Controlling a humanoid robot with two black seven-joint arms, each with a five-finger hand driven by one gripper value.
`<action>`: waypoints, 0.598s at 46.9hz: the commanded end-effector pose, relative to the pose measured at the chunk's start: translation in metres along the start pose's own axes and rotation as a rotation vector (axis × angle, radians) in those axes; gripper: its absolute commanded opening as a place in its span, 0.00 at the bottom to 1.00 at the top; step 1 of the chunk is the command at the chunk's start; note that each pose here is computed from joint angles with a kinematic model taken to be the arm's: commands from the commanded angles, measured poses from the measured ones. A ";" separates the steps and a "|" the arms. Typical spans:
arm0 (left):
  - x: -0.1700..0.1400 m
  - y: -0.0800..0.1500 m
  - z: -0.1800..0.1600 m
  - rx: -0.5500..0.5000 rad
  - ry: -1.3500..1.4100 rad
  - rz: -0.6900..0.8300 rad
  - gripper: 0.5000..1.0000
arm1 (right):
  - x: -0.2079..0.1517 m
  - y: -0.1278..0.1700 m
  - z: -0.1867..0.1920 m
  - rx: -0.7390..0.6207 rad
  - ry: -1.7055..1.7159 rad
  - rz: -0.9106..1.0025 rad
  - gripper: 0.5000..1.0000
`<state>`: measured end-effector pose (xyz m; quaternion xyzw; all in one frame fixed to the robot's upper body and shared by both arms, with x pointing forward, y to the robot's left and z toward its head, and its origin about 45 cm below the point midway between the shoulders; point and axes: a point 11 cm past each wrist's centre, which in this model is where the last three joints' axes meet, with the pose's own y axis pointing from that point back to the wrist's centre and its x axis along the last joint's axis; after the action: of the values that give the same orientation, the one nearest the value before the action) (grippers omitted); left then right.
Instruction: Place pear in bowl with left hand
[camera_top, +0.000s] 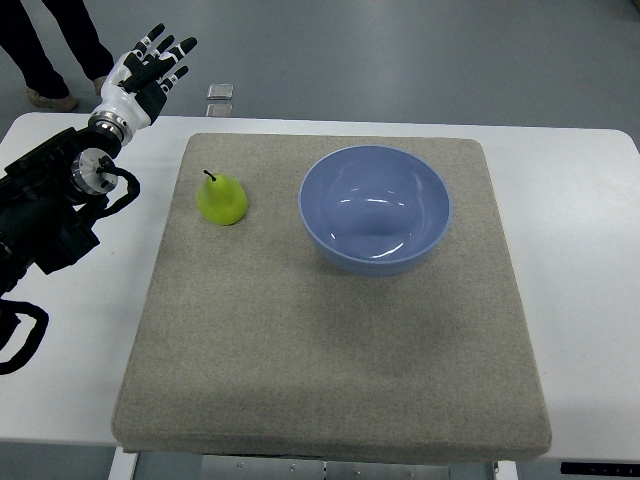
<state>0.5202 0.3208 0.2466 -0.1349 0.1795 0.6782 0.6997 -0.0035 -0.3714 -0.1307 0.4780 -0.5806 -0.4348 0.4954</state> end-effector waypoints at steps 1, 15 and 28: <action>-0.003 -0.002 0.003 -0.003 -0.009 -0.008 0.98 | 0.000 0.000 0.000 0.000 0.000 0.000 0.85; -0.023 -0.004 0.002 0.024 -0.038 -0.084 0.98 | 0.000 0.000 0.000 0.000 0.000 0.000 0.85; -0.037 -0.002 0.013 0.061 -0.231 -0.194 0.98 | 0.000 0.000 0.000 0.000 0.000 0.000 0.85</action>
<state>0.5239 0.2919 0.2711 -0.0673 0.1201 0.6196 0.7727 -0.0034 -0.3714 -0.1307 0.4780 -0.5806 -0.4347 0.4954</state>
